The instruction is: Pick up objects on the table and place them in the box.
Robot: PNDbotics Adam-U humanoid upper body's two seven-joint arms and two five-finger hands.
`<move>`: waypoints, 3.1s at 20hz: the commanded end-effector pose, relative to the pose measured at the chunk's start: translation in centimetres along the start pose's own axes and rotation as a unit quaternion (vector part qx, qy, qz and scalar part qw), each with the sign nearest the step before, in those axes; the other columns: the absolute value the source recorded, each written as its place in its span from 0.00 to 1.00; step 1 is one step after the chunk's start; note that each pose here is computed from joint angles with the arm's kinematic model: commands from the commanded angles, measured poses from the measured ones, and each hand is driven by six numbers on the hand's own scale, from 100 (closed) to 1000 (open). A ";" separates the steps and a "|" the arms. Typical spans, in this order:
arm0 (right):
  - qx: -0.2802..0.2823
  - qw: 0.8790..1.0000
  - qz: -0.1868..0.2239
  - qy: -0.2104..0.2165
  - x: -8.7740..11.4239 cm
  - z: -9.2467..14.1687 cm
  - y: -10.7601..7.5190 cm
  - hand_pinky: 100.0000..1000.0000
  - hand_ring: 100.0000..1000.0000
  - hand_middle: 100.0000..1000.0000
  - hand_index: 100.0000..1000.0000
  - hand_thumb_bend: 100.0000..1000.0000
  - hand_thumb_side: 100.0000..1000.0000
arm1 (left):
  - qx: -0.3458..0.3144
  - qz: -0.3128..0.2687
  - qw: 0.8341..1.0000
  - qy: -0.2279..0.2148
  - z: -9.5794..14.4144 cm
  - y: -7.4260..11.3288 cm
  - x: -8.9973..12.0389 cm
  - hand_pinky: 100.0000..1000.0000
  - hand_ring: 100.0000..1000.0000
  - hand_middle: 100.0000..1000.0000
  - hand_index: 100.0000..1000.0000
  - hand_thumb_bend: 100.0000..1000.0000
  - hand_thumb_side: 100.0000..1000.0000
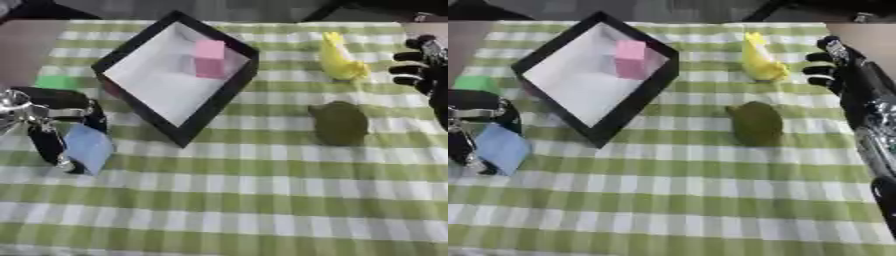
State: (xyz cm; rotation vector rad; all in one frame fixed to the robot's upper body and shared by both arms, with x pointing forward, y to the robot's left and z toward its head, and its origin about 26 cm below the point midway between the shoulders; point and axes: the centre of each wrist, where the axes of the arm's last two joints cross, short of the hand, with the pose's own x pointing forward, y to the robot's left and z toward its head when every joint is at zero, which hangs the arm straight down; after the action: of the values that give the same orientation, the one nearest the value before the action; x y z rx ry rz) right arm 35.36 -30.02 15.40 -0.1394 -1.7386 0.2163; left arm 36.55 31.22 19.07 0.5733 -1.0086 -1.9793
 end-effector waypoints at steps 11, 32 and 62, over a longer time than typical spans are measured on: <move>-0.006 1.000 0.016 -0.018 1.2 -0.3 -0.9 0.77 0.71 0.70 0.86 0.00 0.79 | 0.105 -0.097 0.990 0.016 7.6 7.5 3.7 0.67 0.62 0.48 0.56 0.58 0.00; 0.005 0.999 0.011 -0.046 2.9 -1.0 -0.2 0.77 0.71 0.70 0.86 0.00 0.76 | 0.209 -0.038 0.977 0.026 1.5 19.2 5.4 0.68 0.60 0.50 0.58 0.59 0.00; 0.008 0.999 0.002 -0.048 3.0 -1.2 0.2 0.77 0.71 0.70 0.86 0.00 0.76 | 0.137 0.018 0.986 0.096 -8.2 14.2 -1.7 0.81 0.82 0.81 0.88 0.85 0.19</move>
State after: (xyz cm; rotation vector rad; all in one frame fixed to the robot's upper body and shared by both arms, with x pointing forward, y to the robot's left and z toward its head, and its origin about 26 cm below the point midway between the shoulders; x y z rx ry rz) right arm 36.08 -28.88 17.34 -0.1147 -1.7996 0.2330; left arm 49.79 23.98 24.09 0.8306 -1.1397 -1.7422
